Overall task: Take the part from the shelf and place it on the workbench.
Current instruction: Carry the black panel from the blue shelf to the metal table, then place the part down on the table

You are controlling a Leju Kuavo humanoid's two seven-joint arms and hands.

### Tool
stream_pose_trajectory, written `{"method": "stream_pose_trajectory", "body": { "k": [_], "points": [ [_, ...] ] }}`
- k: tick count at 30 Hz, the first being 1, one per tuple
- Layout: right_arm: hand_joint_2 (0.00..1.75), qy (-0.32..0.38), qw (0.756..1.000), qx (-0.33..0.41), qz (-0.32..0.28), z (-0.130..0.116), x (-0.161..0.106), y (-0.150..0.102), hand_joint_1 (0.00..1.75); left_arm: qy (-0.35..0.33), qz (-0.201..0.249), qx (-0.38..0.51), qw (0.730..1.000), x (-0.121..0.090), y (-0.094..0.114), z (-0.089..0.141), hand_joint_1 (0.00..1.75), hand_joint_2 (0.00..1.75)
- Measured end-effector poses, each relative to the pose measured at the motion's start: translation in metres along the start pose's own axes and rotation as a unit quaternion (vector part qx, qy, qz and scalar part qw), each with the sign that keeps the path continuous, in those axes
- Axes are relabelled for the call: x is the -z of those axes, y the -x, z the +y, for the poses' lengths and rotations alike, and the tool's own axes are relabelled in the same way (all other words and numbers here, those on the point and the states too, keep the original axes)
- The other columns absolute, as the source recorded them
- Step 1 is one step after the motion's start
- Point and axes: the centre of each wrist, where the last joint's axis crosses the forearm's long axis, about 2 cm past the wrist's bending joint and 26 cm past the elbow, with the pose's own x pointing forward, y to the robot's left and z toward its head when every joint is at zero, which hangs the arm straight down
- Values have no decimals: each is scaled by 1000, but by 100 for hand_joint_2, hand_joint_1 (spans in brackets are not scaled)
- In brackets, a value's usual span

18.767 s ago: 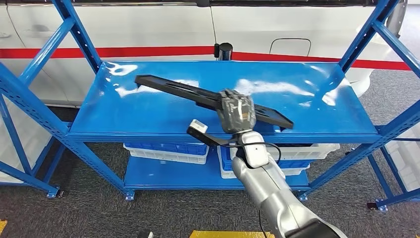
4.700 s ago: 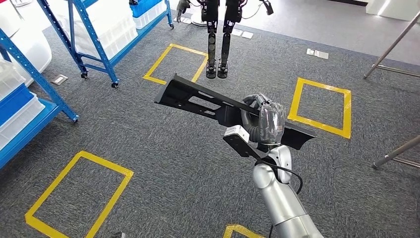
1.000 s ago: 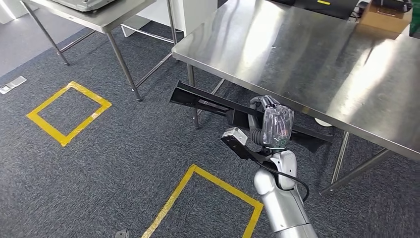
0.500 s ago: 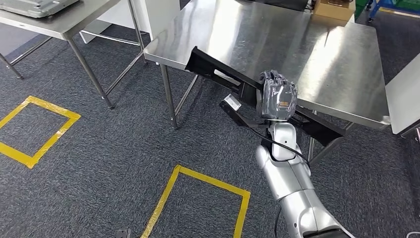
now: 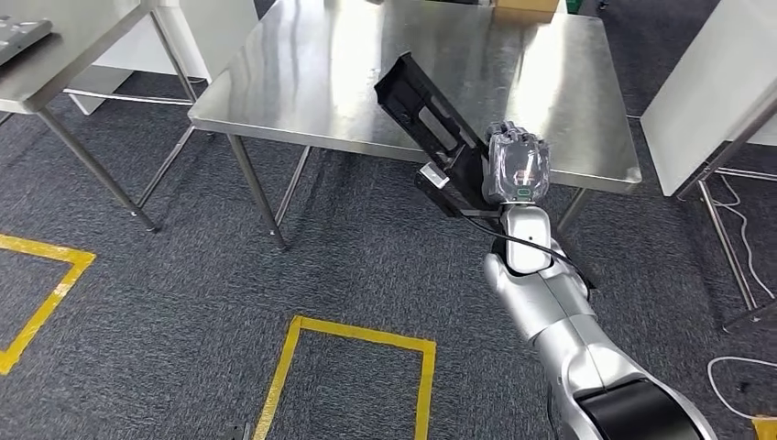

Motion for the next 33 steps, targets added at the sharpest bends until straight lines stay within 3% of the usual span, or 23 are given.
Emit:
{"method": "stream_pose_trajectory", "body": {
  "k": [33],
  "points": [
    [175,-47,998,-32,13,18,-16,24,175,48,-17,18,999,2,-4,-6,0,0]
  ]
}}
